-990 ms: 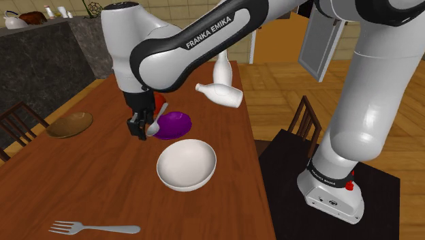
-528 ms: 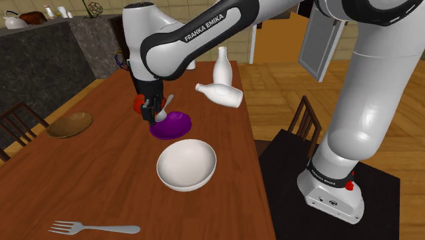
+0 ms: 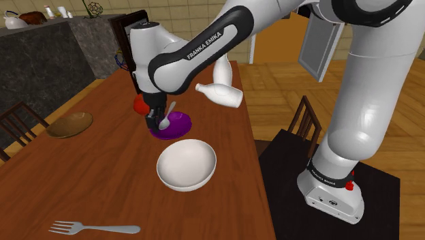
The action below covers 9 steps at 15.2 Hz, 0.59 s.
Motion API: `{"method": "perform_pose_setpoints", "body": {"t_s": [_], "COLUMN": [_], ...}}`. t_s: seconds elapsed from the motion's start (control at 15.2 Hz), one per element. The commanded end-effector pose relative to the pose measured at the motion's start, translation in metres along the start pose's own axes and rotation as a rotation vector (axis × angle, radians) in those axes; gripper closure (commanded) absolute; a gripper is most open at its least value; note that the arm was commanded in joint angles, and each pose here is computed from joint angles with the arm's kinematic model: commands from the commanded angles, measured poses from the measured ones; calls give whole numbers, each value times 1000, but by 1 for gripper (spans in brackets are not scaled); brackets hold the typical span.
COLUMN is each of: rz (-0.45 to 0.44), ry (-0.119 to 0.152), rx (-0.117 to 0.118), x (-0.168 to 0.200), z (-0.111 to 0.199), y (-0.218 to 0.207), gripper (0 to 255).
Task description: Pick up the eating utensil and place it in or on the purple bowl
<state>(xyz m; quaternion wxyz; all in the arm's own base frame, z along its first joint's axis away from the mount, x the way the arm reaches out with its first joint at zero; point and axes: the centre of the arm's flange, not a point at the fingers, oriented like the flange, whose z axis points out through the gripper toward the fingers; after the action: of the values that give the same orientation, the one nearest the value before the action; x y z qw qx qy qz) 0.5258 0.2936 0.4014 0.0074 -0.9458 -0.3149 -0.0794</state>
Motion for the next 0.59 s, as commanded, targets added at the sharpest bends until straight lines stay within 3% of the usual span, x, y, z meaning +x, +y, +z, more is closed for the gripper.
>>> {"method": "perform_pose_setpoints", "body": {"t_s": [0.0,0.26,0.53], "rz": [0,0,0], "ry": [0,0,0], "rx": [0,0,0], "x": [-2,-5,-5], "z": [10,31,31], "y": [-1,-2,-2], "gripper": [255,255,255]}}
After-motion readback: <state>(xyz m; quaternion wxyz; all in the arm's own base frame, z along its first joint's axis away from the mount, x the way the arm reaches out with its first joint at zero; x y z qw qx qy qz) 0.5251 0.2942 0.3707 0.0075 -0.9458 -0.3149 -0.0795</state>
